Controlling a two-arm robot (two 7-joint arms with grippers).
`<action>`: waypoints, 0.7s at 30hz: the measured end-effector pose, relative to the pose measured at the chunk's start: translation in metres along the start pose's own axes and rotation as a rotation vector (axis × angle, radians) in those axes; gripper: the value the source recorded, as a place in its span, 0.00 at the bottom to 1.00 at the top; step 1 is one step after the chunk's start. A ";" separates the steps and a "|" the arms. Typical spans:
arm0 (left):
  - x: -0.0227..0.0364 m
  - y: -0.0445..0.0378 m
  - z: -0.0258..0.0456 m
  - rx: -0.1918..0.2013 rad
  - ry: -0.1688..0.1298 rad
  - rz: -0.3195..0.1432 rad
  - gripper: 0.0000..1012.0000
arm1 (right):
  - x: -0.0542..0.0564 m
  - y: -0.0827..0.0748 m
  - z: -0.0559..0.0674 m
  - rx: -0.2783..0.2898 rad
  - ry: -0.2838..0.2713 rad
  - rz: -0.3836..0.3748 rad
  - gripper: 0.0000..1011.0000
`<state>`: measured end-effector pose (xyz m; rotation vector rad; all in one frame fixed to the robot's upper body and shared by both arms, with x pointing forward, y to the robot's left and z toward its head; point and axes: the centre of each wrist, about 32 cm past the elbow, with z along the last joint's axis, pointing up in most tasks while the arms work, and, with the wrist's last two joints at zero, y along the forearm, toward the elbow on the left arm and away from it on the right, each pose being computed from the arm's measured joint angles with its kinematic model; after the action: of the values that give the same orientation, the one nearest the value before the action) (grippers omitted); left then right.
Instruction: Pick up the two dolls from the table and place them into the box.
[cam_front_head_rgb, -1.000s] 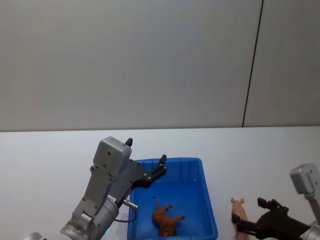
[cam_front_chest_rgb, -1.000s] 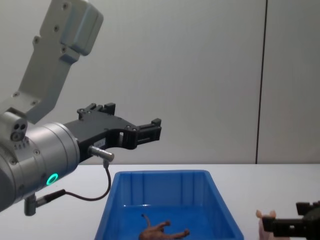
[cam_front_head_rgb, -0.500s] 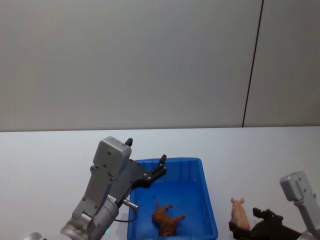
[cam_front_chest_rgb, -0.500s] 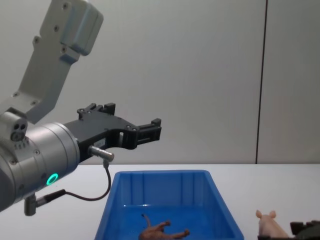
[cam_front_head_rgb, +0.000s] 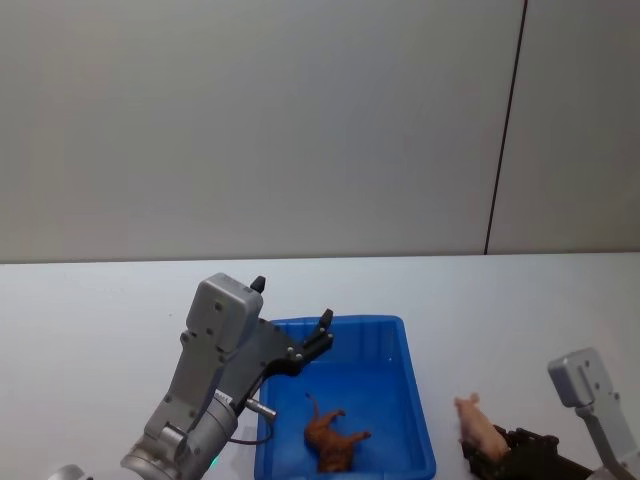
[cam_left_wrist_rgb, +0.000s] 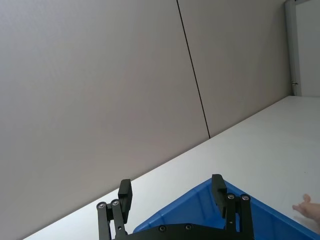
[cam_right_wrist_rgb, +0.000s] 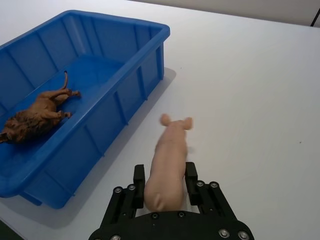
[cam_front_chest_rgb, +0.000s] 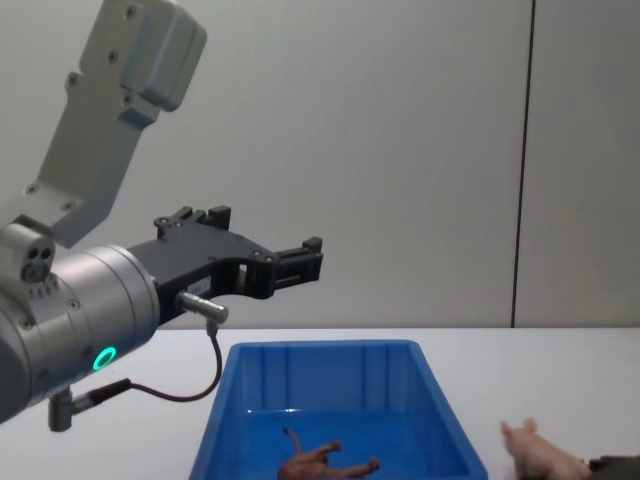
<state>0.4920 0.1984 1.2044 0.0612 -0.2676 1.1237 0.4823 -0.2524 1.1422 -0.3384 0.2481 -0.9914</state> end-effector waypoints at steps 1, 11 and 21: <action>0.0000 0.0000 0.0000 0.000 0.000 0.000 0.99 | 0.000 0.000 0.000 0.001 -0.001 -0.001 0.50; 0.0000 0.0000 0.0000 0.000 0.000 0.000 0.99 | -0.004 -0.003 0.007 0.050 -0.036 -0.032 0.37; 0.0000 0.0000 0.0000 0.000 0.000 0.000 0.99 | -0.007 -0.006 0.033 0.159 -0.091 -0.038 0.37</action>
<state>0.4920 0.1984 1.2044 0.0612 -0.2675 1.1237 0.4860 -0.2441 1.1755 -0.2428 0.0801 -1.0240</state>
